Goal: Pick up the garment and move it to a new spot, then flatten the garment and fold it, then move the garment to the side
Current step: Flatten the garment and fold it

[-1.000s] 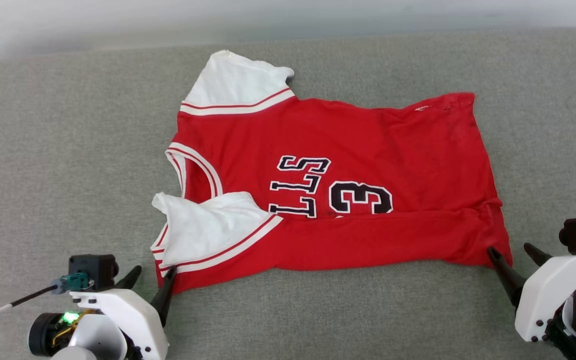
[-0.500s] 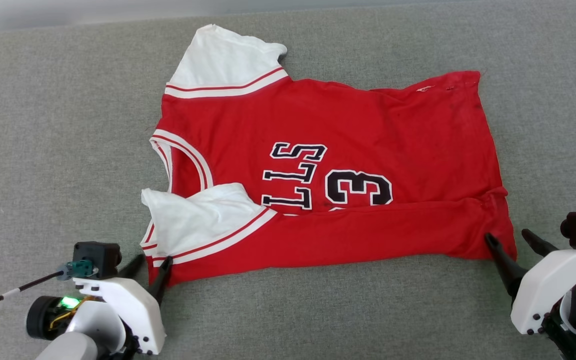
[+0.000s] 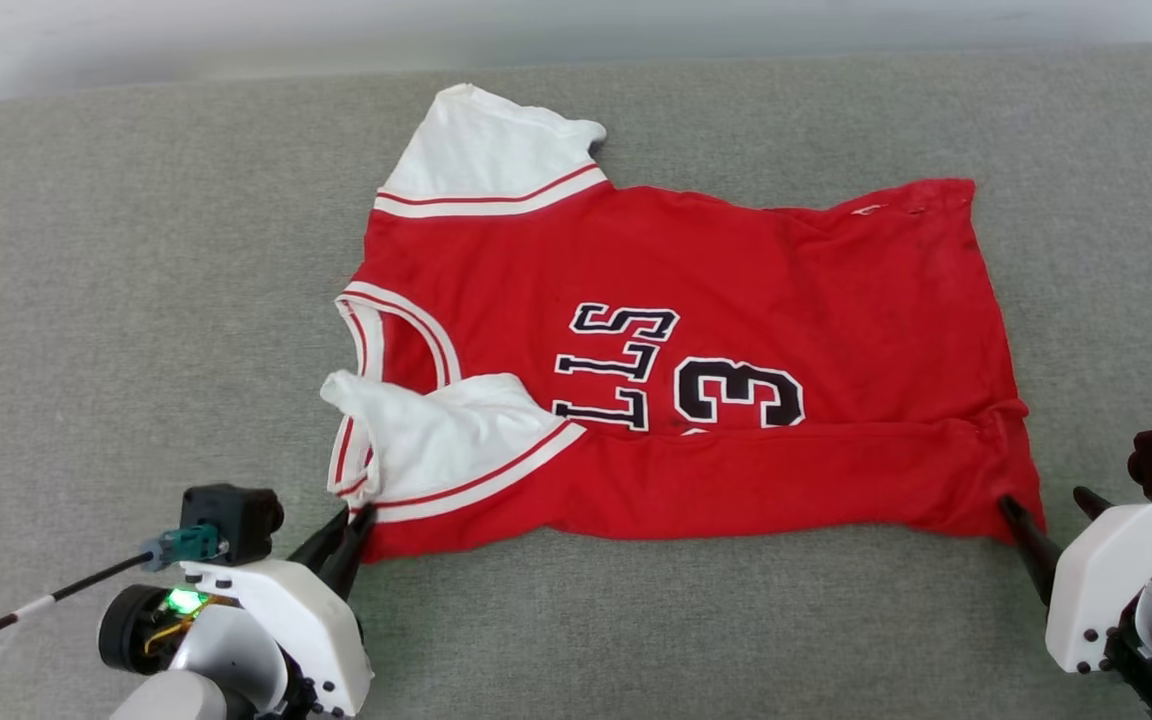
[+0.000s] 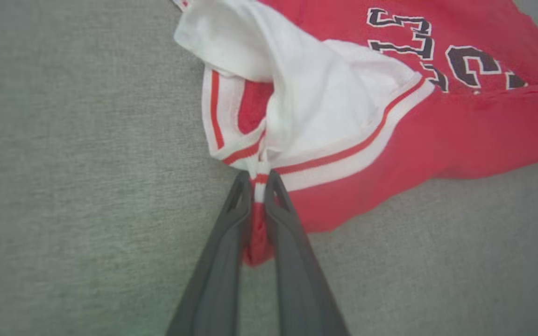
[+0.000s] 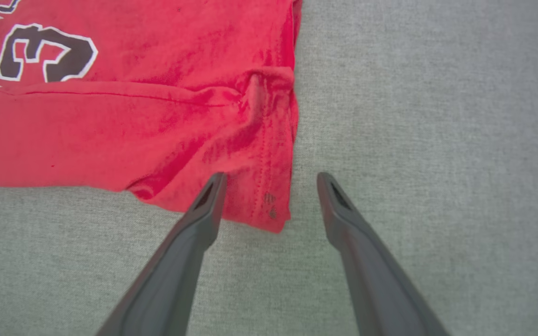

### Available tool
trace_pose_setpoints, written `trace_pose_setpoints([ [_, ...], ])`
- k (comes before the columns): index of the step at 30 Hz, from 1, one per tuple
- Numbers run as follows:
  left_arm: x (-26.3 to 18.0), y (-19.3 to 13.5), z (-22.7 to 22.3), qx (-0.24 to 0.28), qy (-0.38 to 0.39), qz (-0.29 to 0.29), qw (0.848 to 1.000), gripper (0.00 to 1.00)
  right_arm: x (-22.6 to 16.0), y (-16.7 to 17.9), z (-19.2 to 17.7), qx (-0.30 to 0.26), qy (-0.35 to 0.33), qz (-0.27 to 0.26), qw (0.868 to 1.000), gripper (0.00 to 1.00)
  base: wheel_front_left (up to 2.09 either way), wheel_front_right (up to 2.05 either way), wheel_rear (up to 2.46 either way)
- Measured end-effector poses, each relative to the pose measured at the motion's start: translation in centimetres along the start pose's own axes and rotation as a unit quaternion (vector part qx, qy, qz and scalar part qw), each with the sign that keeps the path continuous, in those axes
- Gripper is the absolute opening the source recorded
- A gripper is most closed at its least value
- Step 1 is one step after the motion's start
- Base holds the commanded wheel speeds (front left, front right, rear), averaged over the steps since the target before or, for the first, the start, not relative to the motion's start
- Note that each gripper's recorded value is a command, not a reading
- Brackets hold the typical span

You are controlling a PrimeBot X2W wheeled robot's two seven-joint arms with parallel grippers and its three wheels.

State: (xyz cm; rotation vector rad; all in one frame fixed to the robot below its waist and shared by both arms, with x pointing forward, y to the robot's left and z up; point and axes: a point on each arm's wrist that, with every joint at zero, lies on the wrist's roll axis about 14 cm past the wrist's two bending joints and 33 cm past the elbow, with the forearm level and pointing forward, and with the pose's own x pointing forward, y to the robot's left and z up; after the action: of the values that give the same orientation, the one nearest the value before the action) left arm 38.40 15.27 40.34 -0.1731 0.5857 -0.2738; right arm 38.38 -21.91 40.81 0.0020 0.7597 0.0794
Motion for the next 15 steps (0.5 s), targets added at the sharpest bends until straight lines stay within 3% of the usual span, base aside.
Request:
trace_pose_setpoints([
  [8, -1.5, -0.4, 3.0, 0.023, -0.049, -0.003, 0.999, 0.0, 1.9, -0.1, -1.9, -0.003, 0.052, -0.008, 0.999, 1.0, 0.0, 0.0, 0.0],
  [15, -1.5, -0.8, 3.0, 0.011, -0.054, -0.006, 0.998, 0.0, 3.9, 1.1, -3.1, 0.001, 0.079, 0.011, 0.997, 1.0, 0.0, 0.0, 0.0],
])
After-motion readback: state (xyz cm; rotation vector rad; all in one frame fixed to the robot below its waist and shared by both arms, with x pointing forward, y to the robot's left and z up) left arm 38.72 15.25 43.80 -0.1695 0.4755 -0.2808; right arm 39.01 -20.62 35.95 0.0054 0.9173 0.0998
